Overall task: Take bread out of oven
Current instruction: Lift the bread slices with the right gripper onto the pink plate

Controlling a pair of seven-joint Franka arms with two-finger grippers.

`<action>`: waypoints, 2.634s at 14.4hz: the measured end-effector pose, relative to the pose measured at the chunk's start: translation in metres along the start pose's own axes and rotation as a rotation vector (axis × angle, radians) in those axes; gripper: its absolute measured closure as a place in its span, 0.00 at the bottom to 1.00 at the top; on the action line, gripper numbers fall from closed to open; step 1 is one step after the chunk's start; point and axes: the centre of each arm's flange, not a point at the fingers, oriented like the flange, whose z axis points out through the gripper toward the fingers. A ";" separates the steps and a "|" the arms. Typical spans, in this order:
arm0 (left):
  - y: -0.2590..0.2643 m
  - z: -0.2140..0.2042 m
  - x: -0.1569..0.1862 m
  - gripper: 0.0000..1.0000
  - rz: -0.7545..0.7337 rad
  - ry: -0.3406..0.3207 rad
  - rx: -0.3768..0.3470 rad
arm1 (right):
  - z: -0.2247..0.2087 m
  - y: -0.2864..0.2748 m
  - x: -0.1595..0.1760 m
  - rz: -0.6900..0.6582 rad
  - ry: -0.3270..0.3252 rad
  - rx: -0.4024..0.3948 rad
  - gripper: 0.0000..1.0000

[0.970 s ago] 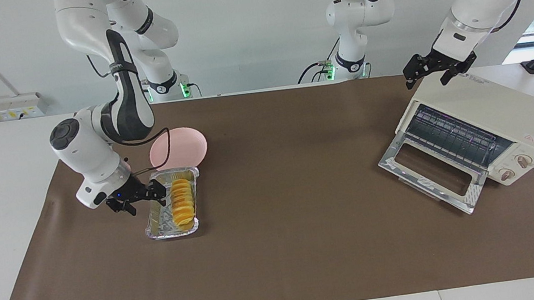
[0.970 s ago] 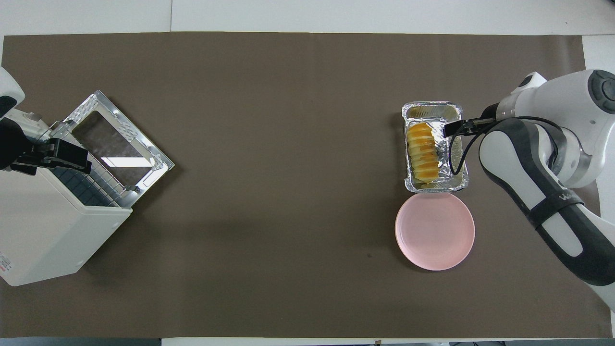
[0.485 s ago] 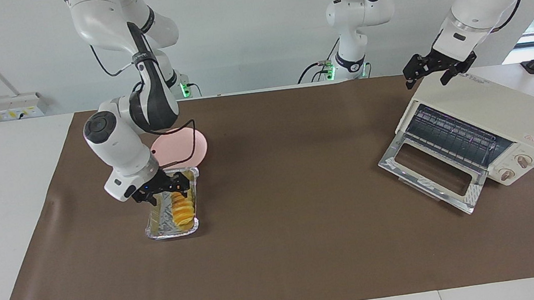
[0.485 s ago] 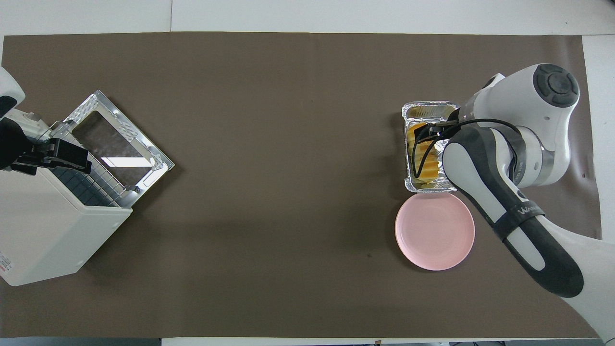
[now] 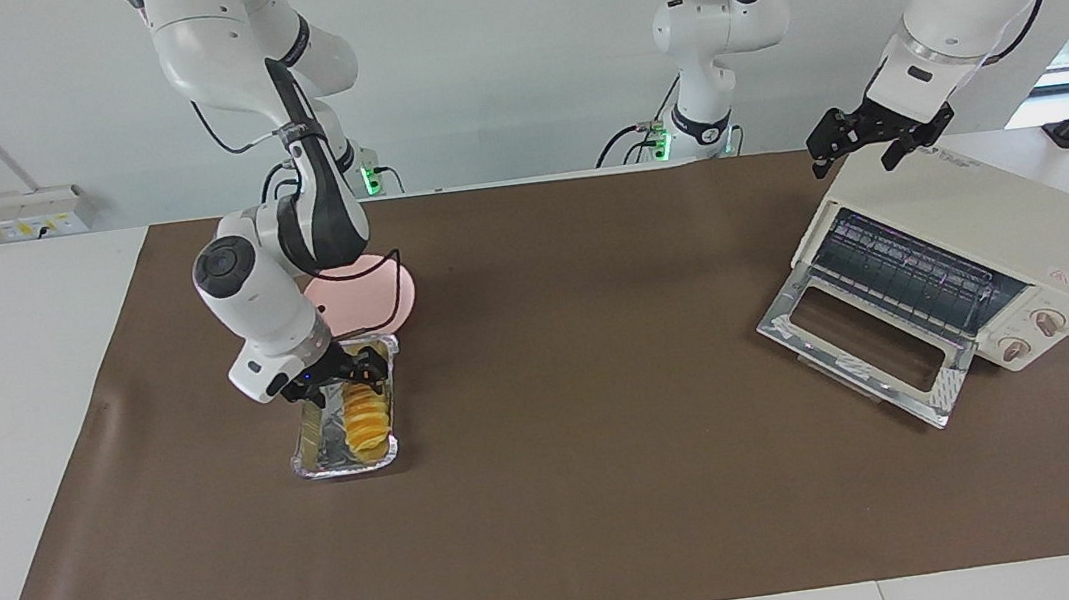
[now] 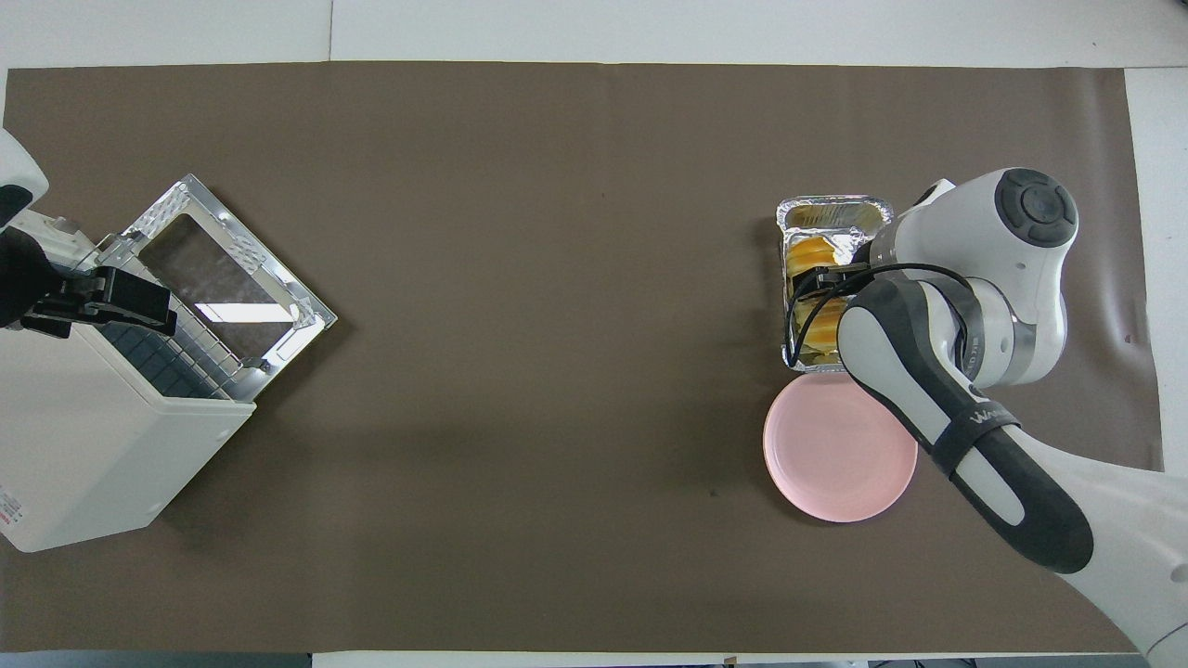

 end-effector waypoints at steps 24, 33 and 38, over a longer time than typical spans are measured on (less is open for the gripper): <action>0.000 0.000 0.000 0.00 0.000 0.000 0.000 | -0.133 -0.031 -0.116 0.125 -0.282 -0.068 0.92; 0.000 0.000 0.000 0.00 0.000 0.000 0.000 | -0.065 -0.037 -0.183 0.092 -0.306 -0.103 0.92; 0.000 0.000 0.000 0.00 0.000 0.000 0.000 | -0.027 -0.030 -0.190 0.075 -0.220 -0.093 0.92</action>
